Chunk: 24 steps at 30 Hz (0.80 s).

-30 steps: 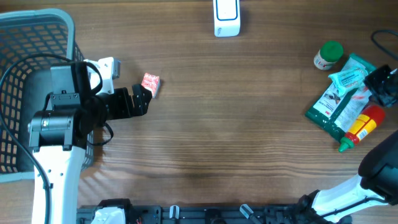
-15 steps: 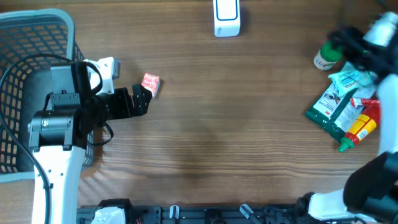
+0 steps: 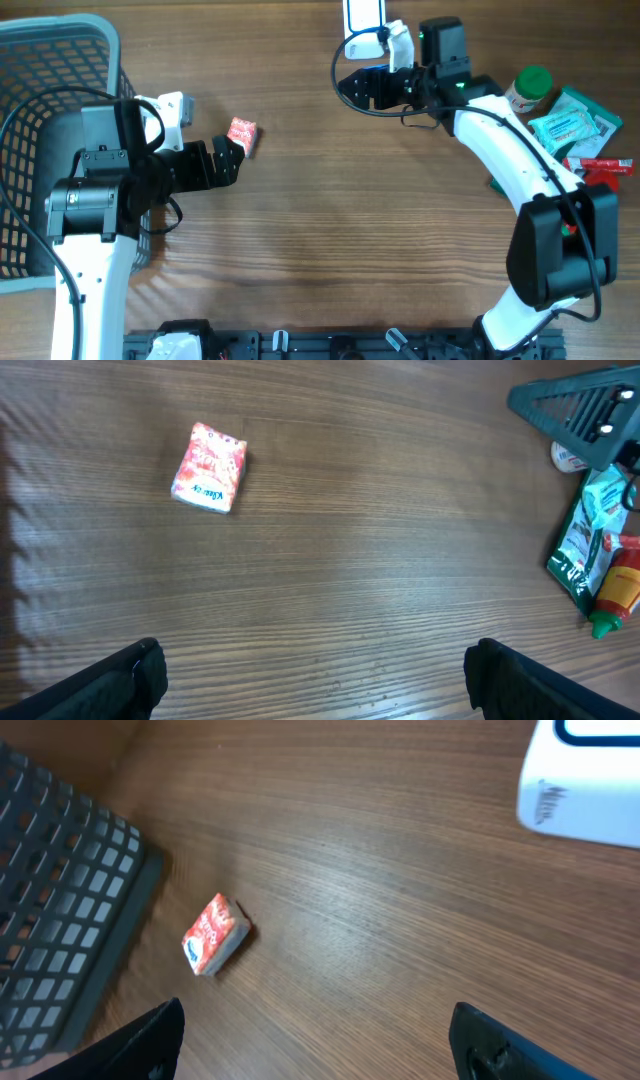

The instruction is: Scan the item barcode

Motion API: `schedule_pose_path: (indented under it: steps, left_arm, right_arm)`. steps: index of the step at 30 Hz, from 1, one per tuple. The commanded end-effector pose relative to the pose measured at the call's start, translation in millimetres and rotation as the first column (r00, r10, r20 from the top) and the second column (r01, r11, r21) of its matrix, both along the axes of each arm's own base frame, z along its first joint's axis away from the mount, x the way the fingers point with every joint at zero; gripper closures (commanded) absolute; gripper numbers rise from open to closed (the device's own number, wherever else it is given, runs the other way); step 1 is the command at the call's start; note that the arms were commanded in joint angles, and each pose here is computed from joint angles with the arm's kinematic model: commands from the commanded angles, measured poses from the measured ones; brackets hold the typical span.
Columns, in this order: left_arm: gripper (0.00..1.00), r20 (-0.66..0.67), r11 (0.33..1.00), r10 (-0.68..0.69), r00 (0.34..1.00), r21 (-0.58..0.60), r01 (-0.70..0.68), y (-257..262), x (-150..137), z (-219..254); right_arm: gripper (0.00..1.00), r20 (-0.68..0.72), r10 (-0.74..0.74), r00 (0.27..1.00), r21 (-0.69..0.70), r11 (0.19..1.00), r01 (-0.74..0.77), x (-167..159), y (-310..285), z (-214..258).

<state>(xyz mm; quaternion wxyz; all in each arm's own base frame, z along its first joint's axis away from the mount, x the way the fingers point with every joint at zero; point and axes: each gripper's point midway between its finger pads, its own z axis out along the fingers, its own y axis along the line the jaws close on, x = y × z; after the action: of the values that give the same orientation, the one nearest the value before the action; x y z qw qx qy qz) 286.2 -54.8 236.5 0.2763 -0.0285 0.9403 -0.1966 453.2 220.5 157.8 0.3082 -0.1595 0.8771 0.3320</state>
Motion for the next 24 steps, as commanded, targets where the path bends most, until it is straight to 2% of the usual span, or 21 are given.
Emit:
schedule_pose_path:
  steps: [1,13,19,21,24]
  left_arm:
    - [0.0,0.019,1.0,-0.024,1.0,0.003,0.024,-1.8,0.7,4.0]
    - [0.0,0.05,1.0,-0.024,0.998,0.005,0.024,-1.5,7.3,7.8]
    - [0.0,-0.003,1.0,-0.02,1.0,0.017,0.02,-0.9,16.8,-9.5]
    - [0.0,-0.027,0.994,0.011,1.0,0.105,-0.008,7.6,26.5,-23.9]
    - [0.0,-0.031,0.945,0.055,0.998,0.326,-0.042,19.0,42.6,-43.5]
  right_arm:
    - [0.15,-0.014,-0.016,1.0,-0.023,1.0,0.016,4.2,1.1,-12.7]
    - [0.15,-0.059,-0.026,0.998,-0.04,0.999,0.023,-1.4,-4.9,-20.3]
    - [0.15,-0.085,-0.051,0.995,-0.048,0.998,0.047,-0.8,-17.7,-23.9]
    - [0.15,-0.103,-0.077,0.992,-0.053,0.996,0.072,1.2,-29.8,-26.4]
    - [0.16,-0.142,-0.134,0.981,-0.064,0.99,0.126,3.9,-57.5,-31.3]
